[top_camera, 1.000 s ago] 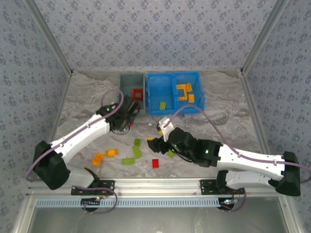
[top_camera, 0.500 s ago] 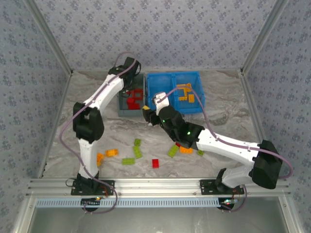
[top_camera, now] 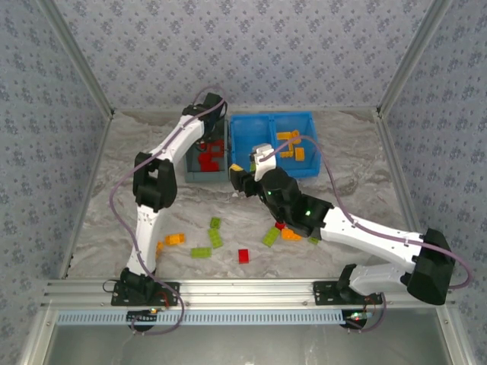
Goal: Sort the legos into containers by color
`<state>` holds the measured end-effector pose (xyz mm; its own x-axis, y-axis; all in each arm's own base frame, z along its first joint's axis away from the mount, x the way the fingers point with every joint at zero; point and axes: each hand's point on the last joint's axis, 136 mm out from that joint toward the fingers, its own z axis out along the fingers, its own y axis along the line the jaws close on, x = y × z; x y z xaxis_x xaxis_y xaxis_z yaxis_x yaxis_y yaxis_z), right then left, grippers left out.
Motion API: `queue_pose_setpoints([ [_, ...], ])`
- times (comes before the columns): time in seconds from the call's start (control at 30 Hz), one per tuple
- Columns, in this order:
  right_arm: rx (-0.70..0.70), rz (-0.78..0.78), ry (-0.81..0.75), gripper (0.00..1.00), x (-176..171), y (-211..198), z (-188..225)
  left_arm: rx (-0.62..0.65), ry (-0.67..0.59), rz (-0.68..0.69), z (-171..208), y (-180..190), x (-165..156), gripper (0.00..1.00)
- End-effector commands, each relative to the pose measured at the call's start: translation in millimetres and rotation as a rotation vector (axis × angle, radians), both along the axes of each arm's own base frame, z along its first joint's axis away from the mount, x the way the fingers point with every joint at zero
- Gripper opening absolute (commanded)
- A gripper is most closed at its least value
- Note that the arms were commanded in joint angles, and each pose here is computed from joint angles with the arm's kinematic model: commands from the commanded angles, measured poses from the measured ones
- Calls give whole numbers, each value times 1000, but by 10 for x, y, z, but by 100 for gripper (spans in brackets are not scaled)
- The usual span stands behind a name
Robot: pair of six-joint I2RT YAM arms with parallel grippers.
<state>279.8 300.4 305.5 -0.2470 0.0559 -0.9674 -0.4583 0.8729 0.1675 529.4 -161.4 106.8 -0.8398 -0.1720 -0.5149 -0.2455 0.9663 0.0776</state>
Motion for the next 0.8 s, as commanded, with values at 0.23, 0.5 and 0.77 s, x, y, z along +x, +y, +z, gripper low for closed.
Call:
queue_pose_setpoints([
  [0.23,5,-40,38,70,-115,-297,-67,-19,-31,-24,465,-22,-170,54],
  [0.5,-105,-160,189,72,-260,-803,-405,-106,-192,-44,1369,-188,-572,56],
  [0.77,-217,-335,672,73,-867,-1453,-1322,-312,-328,-552,1990,-1132,-1823,69],
])
